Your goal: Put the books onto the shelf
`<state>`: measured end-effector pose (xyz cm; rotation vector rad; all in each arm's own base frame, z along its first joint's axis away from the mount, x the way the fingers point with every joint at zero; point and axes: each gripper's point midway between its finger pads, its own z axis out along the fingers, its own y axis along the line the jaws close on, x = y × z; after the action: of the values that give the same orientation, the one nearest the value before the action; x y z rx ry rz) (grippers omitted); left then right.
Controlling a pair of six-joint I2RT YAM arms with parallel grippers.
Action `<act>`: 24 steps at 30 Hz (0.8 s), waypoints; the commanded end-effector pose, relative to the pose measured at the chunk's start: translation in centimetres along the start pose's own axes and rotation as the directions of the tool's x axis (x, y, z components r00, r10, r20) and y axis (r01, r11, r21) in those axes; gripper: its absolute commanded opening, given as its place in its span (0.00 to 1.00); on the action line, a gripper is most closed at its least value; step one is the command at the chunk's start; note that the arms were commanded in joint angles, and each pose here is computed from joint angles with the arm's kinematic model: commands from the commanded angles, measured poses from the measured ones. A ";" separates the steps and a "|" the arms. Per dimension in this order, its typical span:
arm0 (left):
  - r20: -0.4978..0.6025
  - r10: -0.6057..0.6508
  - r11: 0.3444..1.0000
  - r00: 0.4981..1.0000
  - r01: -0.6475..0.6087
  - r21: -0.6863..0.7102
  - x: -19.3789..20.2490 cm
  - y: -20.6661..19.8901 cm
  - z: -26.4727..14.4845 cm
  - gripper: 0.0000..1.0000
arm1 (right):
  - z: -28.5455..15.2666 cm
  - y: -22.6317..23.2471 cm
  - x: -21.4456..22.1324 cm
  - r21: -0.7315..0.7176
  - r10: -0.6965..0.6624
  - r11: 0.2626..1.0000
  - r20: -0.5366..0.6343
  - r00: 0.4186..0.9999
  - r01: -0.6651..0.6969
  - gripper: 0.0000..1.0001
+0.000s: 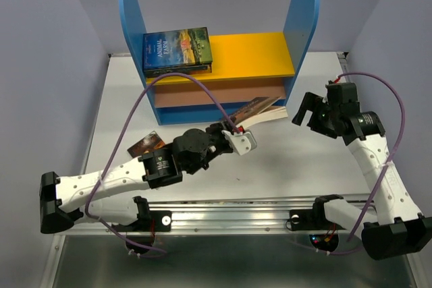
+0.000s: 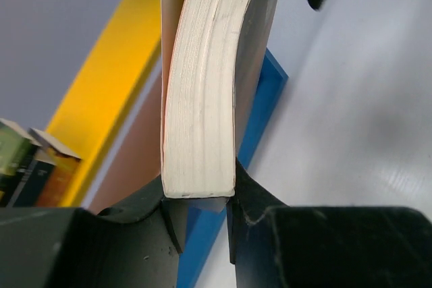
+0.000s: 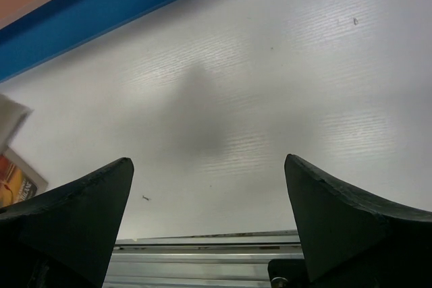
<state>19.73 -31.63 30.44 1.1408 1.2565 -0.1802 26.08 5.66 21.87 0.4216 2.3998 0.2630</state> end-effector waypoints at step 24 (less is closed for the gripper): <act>-0.275 0.091 0.611 0.957 -0.272 -0.744 -10.7 30.1 -2.1 0.00 | -0.9 -0.9 0.5 -0.010 -0.063 0.998 0.064 0.996 0.064 1.00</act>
<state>34.06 -25.89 50.40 0.7452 1.2297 0.5187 24.59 5.17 21.11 0.3677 2.3975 0.2389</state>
